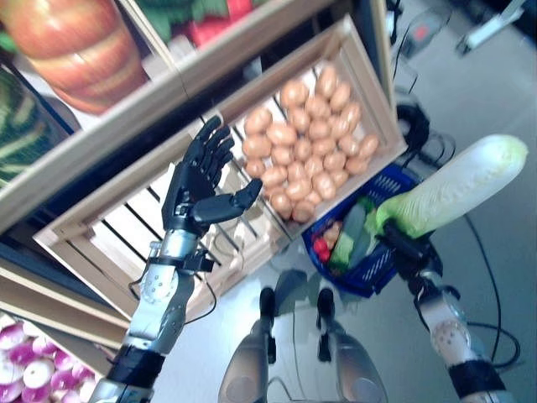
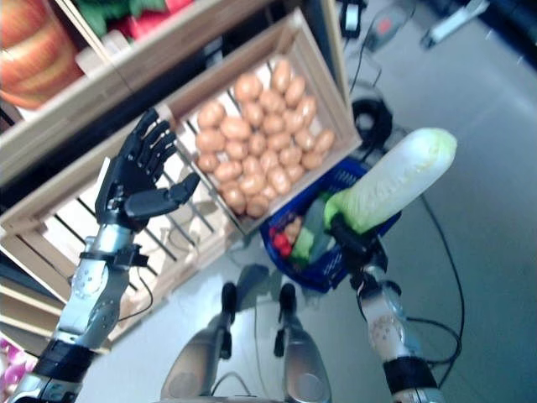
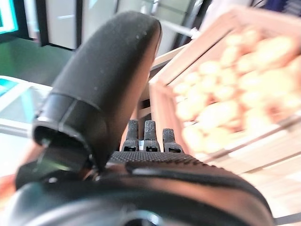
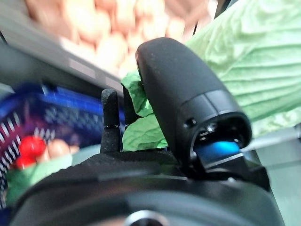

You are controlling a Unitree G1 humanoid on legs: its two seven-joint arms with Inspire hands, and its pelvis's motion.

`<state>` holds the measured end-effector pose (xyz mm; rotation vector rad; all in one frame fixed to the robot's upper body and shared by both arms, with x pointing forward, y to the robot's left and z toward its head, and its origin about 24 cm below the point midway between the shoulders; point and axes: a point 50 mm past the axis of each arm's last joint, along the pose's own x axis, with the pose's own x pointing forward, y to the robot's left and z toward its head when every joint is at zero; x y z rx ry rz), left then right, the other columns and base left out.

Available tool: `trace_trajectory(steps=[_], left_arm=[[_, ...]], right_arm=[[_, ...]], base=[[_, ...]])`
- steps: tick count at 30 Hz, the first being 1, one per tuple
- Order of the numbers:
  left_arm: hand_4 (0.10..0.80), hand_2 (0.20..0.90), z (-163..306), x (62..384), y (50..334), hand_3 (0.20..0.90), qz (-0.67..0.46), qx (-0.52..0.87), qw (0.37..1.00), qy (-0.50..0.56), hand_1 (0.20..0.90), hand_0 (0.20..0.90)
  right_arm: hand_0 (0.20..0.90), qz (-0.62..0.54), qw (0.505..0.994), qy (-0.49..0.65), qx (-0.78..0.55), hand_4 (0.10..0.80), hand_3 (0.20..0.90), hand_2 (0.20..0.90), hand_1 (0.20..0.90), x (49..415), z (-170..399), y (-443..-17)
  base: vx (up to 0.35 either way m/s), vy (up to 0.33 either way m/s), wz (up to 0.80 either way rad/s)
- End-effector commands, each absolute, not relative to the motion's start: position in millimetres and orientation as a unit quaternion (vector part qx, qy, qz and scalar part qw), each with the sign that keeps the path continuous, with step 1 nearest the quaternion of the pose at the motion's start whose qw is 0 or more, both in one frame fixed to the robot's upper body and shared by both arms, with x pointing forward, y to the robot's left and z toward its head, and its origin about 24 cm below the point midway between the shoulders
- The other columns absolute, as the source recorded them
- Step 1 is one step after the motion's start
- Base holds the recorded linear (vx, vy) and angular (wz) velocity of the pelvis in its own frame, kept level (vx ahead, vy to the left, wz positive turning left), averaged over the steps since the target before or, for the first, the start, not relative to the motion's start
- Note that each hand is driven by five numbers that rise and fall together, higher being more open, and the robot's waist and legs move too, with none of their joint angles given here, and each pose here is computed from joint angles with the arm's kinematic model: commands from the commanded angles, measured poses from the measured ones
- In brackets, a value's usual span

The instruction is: Put vegetables into the basket

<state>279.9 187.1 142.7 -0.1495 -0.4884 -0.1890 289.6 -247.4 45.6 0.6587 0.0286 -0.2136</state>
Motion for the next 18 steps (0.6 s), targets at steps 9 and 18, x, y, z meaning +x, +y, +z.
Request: trace_trajectory(steps=[9, 18], left_arm=[[0.800, 0.900, 215, 284, 133, 0.900, -0.208, -0.133, 0.877, -0.412, 0.900, 0.900], [0.800, 0.900, 240, 285, 107, 0.900, -0.253, -0.154, 0.845, -0.446, 0.900, 0.900]], right_arm=[[0.300, -0.228, 0.877, -0.094, 0.412, 0.400, 0.300, 0.300, 0.300, 341, 120, -272], [0.300, -0.169, 0.849, -0.035, 0.500, 0.400, 0.300, 0.300, 0.300, 374, 135, -257]], base=[[-0.105, -0.085, 0.10], [-0.016, -0.042, 0.08]])
